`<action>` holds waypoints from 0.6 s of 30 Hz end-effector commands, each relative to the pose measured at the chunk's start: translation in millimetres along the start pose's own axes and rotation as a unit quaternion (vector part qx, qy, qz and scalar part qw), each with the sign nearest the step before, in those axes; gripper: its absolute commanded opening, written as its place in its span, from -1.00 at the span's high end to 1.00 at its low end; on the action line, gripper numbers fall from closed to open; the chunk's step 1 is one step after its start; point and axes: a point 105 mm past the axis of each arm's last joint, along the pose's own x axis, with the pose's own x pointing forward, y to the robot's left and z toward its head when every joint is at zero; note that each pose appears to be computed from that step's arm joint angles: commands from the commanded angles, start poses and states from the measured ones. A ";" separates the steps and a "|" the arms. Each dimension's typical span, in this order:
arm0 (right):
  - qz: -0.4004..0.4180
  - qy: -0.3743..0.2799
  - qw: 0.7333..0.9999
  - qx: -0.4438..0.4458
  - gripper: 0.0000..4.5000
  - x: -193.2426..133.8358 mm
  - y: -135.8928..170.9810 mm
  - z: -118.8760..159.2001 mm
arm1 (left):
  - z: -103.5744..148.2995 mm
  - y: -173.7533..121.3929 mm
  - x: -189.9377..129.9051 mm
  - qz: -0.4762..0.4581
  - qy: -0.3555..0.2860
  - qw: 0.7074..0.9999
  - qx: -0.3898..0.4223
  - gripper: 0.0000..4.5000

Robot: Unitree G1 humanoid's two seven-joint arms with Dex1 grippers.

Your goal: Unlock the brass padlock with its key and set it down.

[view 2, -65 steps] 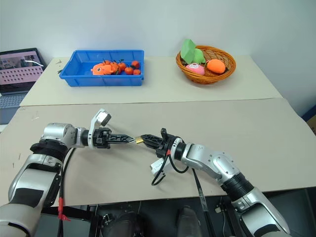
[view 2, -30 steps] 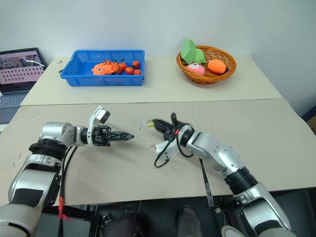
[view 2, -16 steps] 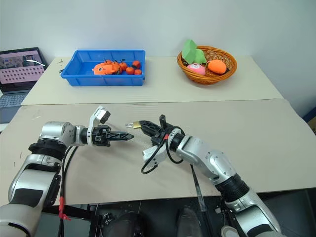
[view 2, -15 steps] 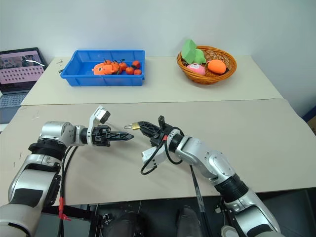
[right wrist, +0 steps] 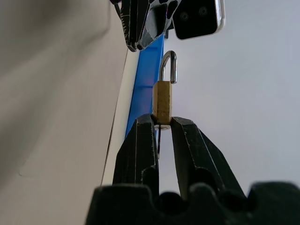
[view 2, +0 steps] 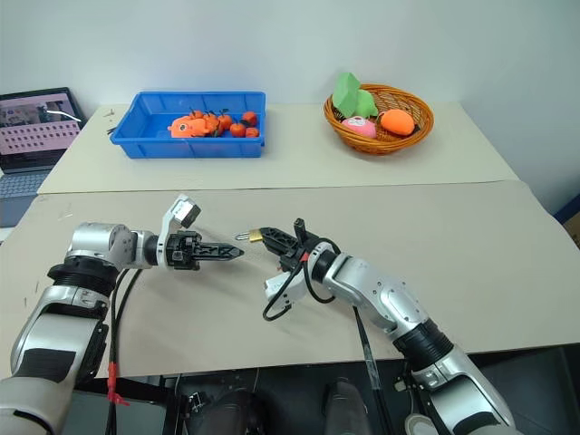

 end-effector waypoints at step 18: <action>-0.005 -0.022 1.000 -0.003 0.96 -3.4 1.0 14.2 | 9.6 -7.2 -1.0 -0.010 -0.014 1.000 0.019 0.95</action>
